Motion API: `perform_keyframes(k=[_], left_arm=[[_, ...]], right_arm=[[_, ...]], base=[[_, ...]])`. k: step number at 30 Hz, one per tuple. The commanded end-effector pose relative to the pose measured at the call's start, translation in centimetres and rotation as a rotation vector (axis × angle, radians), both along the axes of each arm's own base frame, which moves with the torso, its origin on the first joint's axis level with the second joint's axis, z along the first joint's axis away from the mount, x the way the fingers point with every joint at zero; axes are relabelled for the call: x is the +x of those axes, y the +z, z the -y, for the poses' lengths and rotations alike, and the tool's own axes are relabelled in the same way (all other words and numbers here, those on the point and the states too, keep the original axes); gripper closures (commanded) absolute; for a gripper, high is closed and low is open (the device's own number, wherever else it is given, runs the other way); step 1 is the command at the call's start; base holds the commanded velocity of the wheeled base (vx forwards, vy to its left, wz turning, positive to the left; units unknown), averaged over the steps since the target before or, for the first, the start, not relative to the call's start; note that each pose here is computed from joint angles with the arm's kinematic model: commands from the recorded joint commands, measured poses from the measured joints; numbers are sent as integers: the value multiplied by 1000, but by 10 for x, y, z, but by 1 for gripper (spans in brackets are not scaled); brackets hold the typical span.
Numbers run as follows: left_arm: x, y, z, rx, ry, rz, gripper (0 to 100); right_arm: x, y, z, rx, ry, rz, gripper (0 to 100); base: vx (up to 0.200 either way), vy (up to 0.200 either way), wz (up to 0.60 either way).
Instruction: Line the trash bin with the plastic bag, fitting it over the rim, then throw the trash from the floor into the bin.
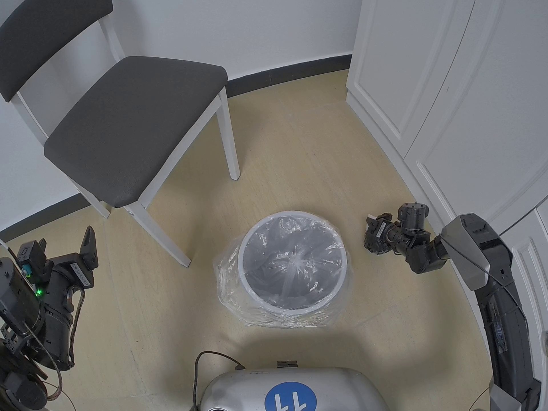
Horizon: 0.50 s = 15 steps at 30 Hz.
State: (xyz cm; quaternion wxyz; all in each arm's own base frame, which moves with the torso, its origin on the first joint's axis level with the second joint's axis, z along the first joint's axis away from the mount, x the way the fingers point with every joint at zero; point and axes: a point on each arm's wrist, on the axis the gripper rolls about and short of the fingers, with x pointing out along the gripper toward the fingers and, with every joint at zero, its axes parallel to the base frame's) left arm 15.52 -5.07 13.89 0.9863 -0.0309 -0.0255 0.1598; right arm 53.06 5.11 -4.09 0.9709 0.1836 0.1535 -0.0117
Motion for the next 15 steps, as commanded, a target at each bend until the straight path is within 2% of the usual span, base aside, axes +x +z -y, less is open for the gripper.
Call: perform_keyframes(k=[1, 5, 10, 15], left_arm=[[-4, -3, 1, 2, -6, -14, 0], [-5, -1, 0, -9, -3, -1, 0], [-6, -1, 1, -32, 31, 6, 0], [-7, -1, 2, -32, 34, 7, 0]], right_arm=[[0, -30, -3, -3, -1, -43, 0], [-1, -41, -1, 18, 27, -65, 0], [0, -39, 2, 72, 10, -66, 0], [-1, -52, 3, 63, 12, -87, 0]], base=[[0, 0, 0], [0, 0, 0], [0, 0, 0], [0, 0, 0]])
